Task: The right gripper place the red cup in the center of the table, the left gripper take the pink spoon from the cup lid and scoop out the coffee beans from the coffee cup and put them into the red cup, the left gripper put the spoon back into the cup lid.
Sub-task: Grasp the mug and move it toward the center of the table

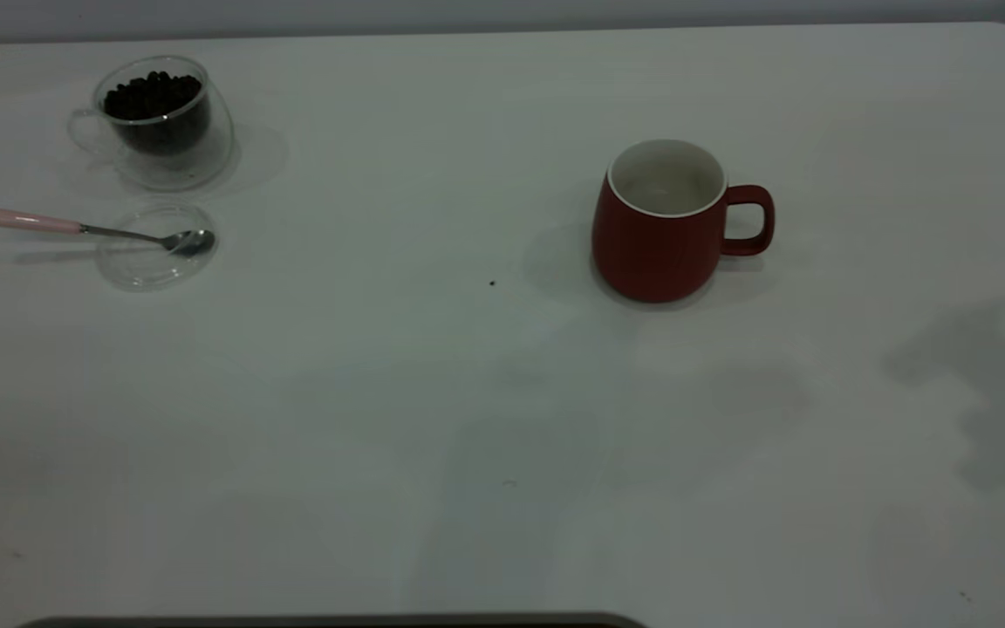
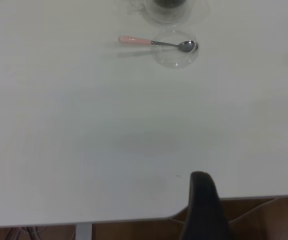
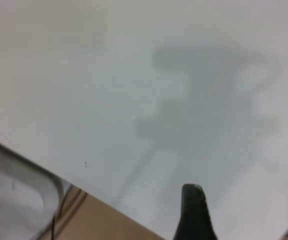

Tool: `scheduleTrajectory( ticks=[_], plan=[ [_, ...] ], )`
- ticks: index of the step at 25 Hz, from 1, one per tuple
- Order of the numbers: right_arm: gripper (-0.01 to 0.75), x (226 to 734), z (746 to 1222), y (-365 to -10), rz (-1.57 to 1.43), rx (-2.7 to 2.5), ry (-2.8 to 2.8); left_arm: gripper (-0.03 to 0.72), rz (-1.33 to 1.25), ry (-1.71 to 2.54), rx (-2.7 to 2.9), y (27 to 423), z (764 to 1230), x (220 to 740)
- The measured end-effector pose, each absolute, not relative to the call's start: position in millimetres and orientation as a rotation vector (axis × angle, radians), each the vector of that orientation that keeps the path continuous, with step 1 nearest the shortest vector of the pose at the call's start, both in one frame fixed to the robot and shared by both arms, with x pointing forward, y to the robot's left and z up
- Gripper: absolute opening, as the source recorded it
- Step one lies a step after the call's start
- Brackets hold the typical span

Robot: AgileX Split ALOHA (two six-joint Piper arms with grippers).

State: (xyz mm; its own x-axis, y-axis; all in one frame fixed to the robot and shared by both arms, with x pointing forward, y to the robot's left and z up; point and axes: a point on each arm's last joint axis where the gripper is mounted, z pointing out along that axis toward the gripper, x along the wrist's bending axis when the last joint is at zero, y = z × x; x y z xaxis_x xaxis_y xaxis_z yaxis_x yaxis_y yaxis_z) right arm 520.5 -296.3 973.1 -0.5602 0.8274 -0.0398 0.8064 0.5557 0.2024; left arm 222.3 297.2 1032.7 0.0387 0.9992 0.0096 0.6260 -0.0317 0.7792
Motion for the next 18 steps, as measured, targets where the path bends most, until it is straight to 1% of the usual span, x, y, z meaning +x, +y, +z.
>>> scheduleTrajectory(
  ticks=[3,9,14,18],
  plan=[
    [0.588,558,931,-283,0.19,1.261,2.839,0.547,0.8,1.649,1.722,297,1033,222],
    [0.588,609,879,-248,0.149,1.066,2.986,0.547,0.8,1.649,1.722,297,1033,222],
    [0.588,624,843,-224,0.075,0.851,3.074,0.547,0.8,1.649,1.722,297,1033,222],
    [0.588,631,830,-207,0.075,0.703,3.055,0.547,0.8,1.649,1.722,297,1033,222]
  ],
)
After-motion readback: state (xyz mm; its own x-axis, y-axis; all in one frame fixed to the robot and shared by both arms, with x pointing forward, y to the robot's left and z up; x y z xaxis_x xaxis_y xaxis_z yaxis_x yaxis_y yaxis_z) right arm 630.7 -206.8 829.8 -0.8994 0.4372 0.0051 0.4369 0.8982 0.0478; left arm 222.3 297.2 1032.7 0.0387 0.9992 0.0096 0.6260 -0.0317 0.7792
